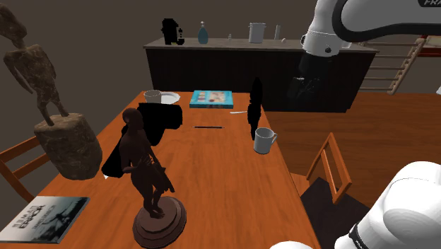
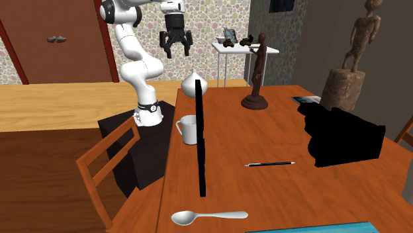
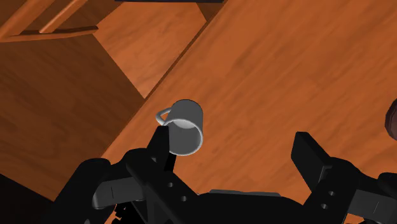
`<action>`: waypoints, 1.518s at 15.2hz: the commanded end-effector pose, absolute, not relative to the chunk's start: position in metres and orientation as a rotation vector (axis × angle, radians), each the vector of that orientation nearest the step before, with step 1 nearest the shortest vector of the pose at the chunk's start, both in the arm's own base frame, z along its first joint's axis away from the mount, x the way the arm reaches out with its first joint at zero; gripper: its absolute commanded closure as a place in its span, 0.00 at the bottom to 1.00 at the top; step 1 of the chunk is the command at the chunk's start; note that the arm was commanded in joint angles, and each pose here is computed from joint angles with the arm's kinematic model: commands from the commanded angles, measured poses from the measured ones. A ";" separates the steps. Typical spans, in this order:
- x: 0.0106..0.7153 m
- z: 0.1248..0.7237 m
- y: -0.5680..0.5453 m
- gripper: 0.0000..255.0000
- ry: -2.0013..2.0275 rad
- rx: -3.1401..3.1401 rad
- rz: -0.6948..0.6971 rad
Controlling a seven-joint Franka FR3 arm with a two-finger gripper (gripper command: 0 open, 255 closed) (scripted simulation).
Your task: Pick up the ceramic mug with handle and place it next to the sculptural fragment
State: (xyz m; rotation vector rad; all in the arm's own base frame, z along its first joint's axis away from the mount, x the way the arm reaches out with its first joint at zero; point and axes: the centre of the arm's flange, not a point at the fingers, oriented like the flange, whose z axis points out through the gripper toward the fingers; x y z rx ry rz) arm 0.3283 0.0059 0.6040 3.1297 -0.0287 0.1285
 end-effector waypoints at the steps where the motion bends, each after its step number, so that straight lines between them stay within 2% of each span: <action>1: 0.328 0.604 0.006 0.00 -0.029 3.130 0.129; 21: 0.487 0.388 -0.016 0.00 0.029 3.079 0.012; 23: 0.487 0.377 -0.016 0.00 0.029 3.079 0.012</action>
